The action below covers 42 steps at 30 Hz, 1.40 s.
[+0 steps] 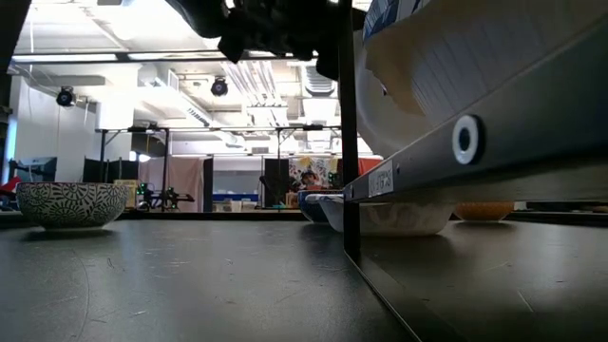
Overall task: Place and stack bowls onto a shelf
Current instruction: Stack the right white patterned bowl on top of the other white patterned bowl on the shelf
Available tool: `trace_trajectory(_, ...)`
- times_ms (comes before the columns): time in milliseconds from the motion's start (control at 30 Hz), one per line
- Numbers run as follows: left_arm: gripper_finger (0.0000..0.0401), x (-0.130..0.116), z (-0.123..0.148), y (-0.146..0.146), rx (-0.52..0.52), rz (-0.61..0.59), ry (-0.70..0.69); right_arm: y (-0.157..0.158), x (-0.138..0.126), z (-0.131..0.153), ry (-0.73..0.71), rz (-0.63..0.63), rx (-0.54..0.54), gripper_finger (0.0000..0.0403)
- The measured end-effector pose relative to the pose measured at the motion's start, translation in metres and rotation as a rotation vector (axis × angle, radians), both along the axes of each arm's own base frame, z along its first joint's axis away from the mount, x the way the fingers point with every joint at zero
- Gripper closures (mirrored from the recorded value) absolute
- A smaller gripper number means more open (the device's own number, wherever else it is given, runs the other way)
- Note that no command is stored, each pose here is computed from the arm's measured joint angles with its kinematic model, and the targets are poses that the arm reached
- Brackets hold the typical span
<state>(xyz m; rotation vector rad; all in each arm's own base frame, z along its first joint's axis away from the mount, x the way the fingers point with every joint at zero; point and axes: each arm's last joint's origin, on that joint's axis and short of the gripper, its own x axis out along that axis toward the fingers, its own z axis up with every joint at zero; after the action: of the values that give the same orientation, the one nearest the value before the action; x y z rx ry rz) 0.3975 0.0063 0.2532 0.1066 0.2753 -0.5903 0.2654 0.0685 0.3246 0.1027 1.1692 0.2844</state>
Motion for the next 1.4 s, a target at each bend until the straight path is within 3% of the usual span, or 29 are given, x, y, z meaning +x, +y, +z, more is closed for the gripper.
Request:
trace_trajectory(133, 0.0275, 0.001, 0.002, -0.001, -0.037, 0.013, 0.008, 0.000, 0.000, 0.000, -0.009, 0.004, 0.000, 0.0394)
trace_trajectory(400, 0.0392, 0.000, 0.002, -0.003, -0.107, -0.022, 0.045, 0.000, 0.001, 0.002, -0.020, -0.028, 0.023, 0.0394)
trace_trajectory(600, 0.0396, 0.000, 0.002, -0.007, -0.142, -0.021, 0.071, 0.000, 0.001, 0.002, -0.006, -0.075, 0.042, 0.0369)
trace_trajectory(1033, 0.0400, 0.000, 0.002, -0.016, -0.169, -0.030, 0.095, 0.000, -0.002, 0.006, -0.019, -0.076, 0.051, 0.0237)
trace_trajectory(1400, 0.0401, 0.000, 0.002, -0.017, -0.169, -0.027, 0.092, -0.004, -0.016, 0.021, -0.030, -0.214, 0.131, 0.0175)
